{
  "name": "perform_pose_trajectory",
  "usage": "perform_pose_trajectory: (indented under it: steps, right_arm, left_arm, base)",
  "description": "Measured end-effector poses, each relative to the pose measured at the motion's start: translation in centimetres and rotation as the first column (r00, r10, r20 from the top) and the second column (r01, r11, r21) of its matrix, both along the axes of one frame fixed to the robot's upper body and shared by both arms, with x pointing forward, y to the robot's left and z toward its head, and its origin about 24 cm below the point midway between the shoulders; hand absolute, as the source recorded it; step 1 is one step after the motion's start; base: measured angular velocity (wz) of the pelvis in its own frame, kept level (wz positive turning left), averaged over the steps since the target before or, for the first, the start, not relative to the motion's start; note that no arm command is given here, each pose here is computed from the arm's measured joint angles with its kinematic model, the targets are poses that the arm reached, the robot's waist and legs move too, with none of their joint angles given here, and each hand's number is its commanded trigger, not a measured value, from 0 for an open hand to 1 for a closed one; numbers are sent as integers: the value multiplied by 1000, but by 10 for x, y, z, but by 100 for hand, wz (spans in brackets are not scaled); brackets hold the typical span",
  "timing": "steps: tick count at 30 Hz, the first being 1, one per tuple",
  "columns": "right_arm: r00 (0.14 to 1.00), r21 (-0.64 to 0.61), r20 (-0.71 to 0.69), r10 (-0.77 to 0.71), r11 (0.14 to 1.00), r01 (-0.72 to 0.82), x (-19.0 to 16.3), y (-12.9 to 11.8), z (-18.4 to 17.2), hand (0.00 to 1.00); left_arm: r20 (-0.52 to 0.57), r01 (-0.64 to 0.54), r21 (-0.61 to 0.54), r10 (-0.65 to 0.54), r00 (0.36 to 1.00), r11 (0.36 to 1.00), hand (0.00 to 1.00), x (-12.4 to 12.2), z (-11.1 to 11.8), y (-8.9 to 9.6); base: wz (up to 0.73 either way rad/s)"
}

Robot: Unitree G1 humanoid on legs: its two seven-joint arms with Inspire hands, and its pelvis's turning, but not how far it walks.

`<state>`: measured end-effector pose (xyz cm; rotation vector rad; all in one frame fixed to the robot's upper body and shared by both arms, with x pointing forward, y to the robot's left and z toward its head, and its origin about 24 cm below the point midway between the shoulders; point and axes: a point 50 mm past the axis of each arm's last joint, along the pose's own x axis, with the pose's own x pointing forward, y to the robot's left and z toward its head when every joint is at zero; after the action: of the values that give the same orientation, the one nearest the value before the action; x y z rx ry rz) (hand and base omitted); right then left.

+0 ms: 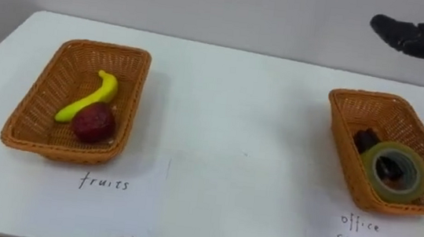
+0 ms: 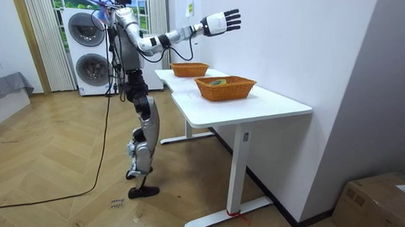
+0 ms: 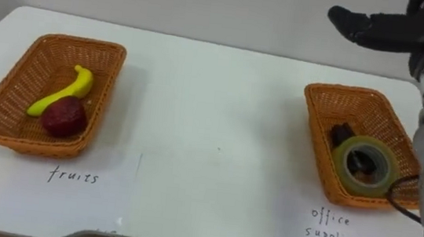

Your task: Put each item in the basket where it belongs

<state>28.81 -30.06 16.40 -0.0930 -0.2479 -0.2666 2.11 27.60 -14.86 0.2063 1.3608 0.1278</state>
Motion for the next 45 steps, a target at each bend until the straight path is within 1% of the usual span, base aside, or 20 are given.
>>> perform_pose_trajectory:
  steps: [4, 6, 8, 11, 15, 17, 18, 20, 21, 24, 25, 26, 27, 28, 30, 35, 38, 39, 41, 45]
  right_arm:
    - [988, 85, 17, -154, 985, 152, -17, -27, -3, 0]
    - [966, 130, 10, -257, 959, 254, -32, -45, -8, 0]
    - [945, 156, -15, -327, 933, 325, -44, -56, -16, 0]
    - [920, 206, -62, -387, 897, 392, -56, -63, -29, 0]
    - [859, 218, -114, -500, 831, 512, -75, -76, -43, 0]
    - [798, 272, -121, -590, 754, 598, -92, -90, -48, 0]
    - [780, 283, -129, -612, 731, 620, -96, -93, -50, 0]
    - [698, 312, -189, -690, 632, 709, -114, -103, -69, 0]
    - [677, 321, -210, -705, 604, 729, -118, -105, -74, 0]
    - [500, 330, -366, -784, 393, 858, -151, -116, -116, 0]
    - [465, 322, -399, -790, 354, 878, -159, -117, -124, 0]
    - [404, 312, -460, -791, 283, 907, -173, -118, -140, 0]
    - [349, 306, -510, -786, 214, 928, -187, -115, -154, 0]
    - [323, 290, -535, -781, 190, 938, -193, -113, -162, 0]
    - [222, 217, -627, -747, 106, 970, -219, -103, -190, 0]
    - [33, 77, -752, -658, -39, 996, -266, -83, -230, 0]
    - [-51, 3, -800, -598, -90, 996, -291, -65, -249, 0]
    - [-63, -6, -808, -586, -98, 995, -295, -62, -252, 0]
    - [-105, -42, -843, -528, -130, 991, -312, -45, -266, 0]
    - [-146, -100, -904, -403, -135, 986, -329, -15, -290, 0]
  left_arm:
    - [10, -2, 4, 2, 1000, 1000, 0, 0, 0, -1]
    - [12, -3, 2, 3, 1000, 1000, 0, -3, -1, -3]
    - [14, -5, 5, 5, 1000, 1000, 0, -4, -1, -3]
    - [21, -4, 16, 4, 1000, 1000, 0, -6, 1, -3]
    - [45, -28, 46, 26, 999, 999, 0, -5, 1, -2]
    - [52, -36, 53, 33, 998, 998, 0, -6, 1, -3]
    - [56, -36, 58, 33, 998, 998, 0, -7, 1, -2]
    - [65, -51, 72, 46, 997, 996, 0, -9, 2, 0]
    - [64, -53, 74, 48, 997, 996, 0, -10, 3, 0]
    - [64, -59, 74, 54, 996, 996, 0, -11, 2, -2]
    - [63, -62, 75, 57, 996, 995, 0, -12, 1, -3]
    - [59, -69, 78, 64, 996, 995, 0, -14, 0, -5]
    - [51, -71, 75, 67, 996, 995, 0, -18, 0, -6]
    - [47, -72, 74, 69, 997, 995, 0, -20, 0, -7]
    - [35, -77, 76, 75, 997, 994, 0, -25, 0, -7]
    - [61, -142, 58, 138, 988, 988, 0, -22, 0, -7]
    - [71, -164, 49, 161, 985, 985, 0, -21, -1, -10]
    - [70, -164, 47, 160, 985, 985, 0, -21, -2, -11]
    - [71, -168, 39, 165, 984, 985, 0, -21, -3, -14]
    - [83, -196, 12, 195, 977, 980, 0, -20, -4, -20]
  base:
    - [-22]
    - [-27]
    - [-15]
    - [-23]
    - [-9]
    - [-8]
    - [-13]
    - [-14]
    - [-12]
    - [-1]
    - [6]
    - [6]
    - [5]
    - [4]
    - [0]
    - [-5]
    - [-6]
    - [-7]
    - [-5]
    - [-3]
